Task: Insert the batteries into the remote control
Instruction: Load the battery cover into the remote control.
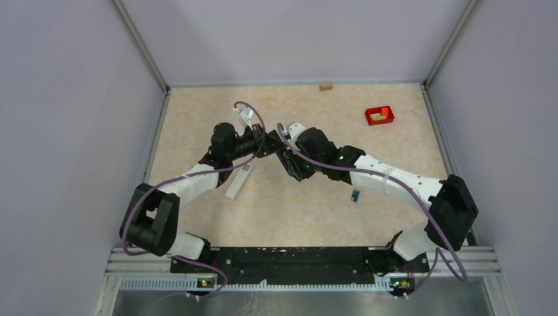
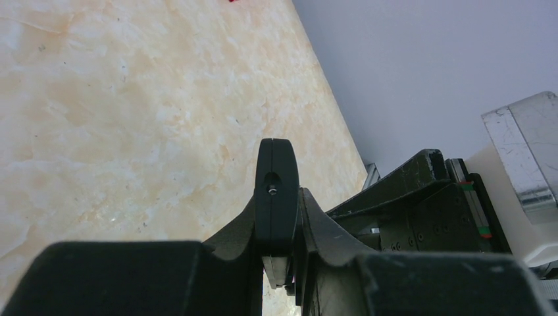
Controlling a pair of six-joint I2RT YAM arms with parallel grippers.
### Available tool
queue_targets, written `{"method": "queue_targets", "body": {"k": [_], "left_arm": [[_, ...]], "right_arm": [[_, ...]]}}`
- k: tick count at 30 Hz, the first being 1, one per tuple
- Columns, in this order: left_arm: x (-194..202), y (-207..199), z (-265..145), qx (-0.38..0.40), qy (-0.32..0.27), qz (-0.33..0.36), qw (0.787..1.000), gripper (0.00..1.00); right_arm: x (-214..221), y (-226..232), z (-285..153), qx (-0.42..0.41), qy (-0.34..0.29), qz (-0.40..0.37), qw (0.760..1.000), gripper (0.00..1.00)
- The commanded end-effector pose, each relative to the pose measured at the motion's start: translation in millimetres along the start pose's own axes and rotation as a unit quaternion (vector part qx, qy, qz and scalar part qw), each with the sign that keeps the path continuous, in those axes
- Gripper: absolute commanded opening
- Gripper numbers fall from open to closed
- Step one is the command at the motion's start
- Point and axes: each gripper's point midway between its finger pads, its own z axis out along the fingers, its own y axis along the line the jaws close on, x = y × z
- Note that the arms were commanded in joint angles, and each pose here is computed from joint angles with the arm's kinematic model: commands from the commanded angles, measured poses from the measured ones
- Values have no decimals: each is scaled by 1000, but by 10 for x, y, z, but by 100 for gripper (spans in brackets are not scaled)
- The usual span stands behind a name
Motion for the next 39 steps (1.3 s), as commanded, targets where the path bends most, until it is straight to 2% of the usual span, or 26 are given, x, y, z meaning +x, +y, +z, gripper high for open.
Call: {"method": "queue_targets", "body": {"k": [1,13,27,33,39], "left_arm": [[-93,-275,-52,44,-18,33,998,0],[-98,-333,-96,53,-25,47,997,0],[51,-385,-116,72,6,39,997,0],[104,-367,-117,64,12,16,998,0],[143,-407,-115,71,21,-44,996,0]], "right_arm": [[-289,145,-15,-23,-25,10,999,27],[-262,41,-14,-14,-11,54,998,28],[-374,-33,55,3,-21,49,999,28],[-471,-39,104,7,-25,49,998,28],[-562,-55,116,16,-35,60,997,30]]}}
